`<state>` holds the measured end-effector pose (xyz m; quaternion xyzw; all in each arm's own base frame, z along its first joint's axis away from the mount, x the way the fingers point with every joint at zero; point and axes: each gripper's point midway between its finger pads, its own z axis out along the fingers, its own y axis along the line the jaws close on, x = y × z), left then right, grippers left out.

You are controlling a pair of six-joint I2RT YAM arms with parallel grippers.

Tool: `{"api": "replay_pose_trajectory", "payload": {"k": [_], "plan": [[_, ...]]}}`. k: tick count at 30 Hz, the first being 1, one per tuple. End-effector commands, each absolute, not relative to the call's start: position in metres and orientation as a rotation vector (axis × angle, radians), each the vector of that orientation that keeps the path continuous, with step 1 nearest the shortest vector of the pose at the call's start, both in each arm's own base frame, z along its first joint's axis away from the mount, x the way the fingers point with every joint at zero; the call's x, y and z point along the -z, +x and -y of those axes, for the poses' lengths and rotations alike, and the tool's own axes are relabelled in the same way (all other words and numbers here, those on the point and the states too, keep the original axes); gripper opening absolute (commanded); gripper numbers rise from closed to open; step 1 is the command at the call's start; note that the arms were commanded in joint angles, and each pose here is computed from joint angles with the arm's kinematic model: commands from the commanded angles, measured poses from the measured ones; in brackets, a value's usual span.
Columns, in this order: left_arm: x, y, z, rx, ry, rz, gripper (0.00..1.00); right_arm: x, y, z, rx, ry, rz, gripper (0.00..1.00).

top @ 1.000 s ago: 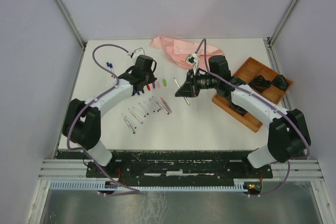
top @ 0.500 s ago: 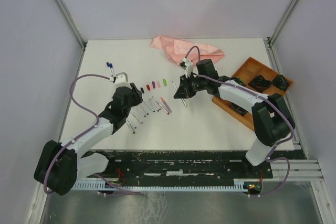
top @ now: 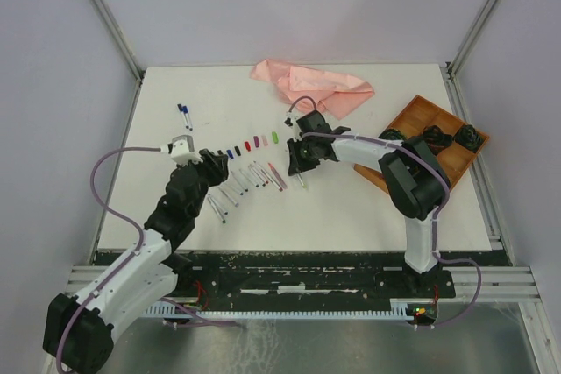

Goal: Open the pen caps
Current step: Place the pen at the center of the board.

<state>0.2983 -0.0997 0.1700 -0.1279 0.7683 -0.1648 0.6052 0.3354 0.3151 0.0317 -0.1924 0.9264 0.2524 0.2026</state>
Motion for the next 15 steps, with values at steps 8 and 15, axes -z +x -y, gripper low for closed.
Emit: {"api": "replay_pose_trajectory", "payload": {"k": [8, 15], "plan": [[-0.179, 0.282, 0.095, 0.423, -0.289, -1.726, 0.53, -0.025, 0.350, -0.318, -0.520, -0.453, -2.591, 0.16], [-0.175, 0.277, 0.095, 0.448, -0.304, -1.726, 0.54, -0.019, 0.344, -0.321, -0.547, -0.468, -2.626, 0.24]]}}
